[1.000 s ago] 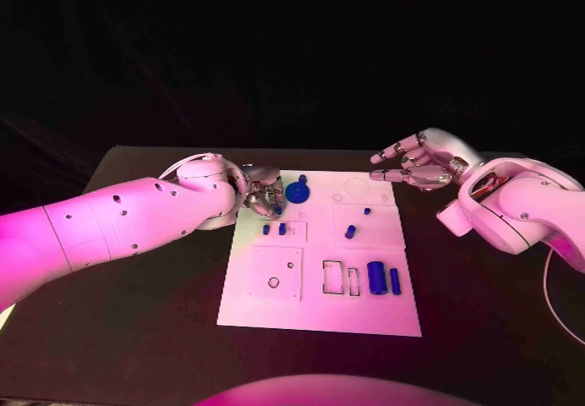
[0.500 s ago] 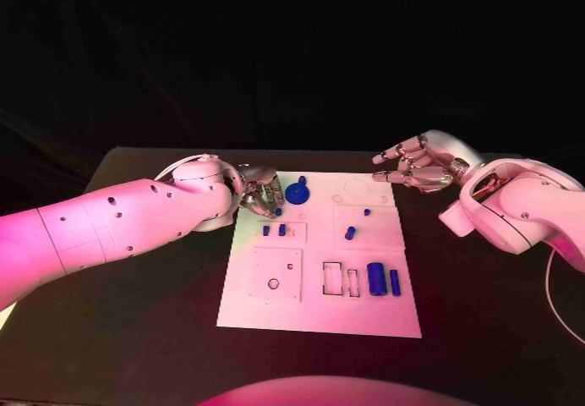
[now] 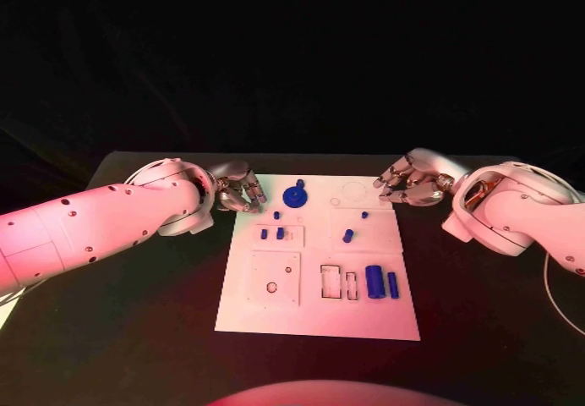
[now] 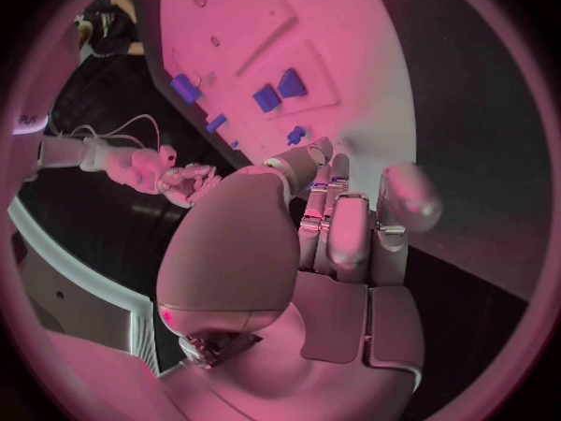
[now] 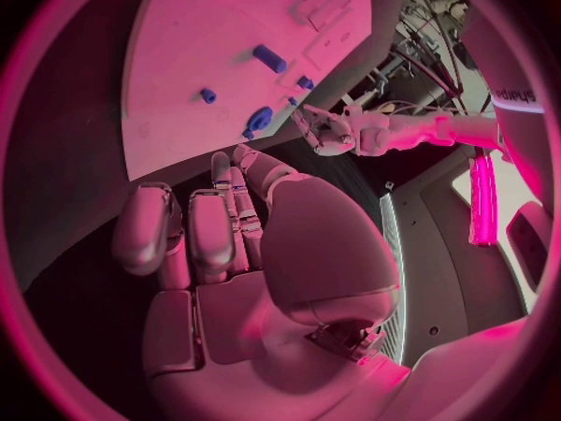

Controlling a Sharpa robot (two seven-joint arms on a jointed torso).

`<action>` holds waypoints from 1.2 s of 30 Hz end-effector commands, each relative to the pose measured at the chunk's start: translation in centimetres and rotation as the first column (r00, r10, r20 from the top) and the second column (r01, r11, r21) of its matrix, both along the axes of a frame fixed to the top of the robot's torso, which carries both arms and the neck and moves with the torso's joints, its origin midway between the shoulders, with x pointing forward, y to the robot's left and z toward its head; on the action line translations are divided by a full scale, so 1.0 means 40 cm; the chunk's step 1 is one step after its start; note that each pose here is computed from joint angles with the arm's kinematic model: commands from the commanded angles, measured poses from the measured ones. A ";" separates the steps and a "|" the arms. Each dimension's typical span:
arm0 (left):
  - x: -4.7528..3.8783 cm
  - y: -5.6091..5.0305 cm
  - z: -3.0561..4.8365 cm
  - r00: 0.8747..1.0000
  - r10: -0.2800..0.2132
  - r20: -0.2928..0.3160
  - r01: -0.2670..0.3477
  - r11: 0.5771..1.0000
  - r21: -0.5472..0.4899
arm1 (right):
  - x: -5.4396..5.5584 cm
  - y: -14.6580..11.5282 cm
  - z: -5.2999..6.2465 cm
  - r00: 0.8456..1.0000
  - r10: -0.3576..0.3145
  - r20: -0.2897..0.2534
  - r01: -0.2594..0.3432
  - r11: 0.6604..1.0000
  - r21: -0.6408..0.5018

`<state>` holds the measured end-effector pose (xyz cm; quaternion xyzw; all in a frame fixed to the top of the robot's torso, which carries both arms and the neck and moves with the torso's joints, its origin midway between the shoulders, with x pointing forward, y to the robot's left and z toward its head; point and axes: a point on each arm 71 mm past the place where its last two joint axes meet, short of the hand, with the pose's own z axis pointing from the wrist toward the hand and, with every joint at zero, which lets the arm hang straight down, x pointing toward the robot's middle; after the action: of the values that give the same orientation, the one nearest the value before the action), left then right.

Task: Assemble the parts on the task board

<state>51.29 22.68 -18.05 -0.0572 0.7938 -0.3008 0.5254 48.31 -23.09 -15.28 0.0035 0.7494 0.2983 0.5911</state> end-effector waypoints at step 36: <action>-0.105 0.009 0.007 0.928 0.055 -0.370 -0.366 0.335 -0.868 | 0.002 0.136 -0.116 0.984 0.159 0.084 -0.098 0.867 -0.489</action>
<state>47.14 23.04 -17.88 -0.4815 0.5448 -0.6066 0.3216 48.45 -17.50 -19.37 -0.1960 0.7510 0.1637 0.6090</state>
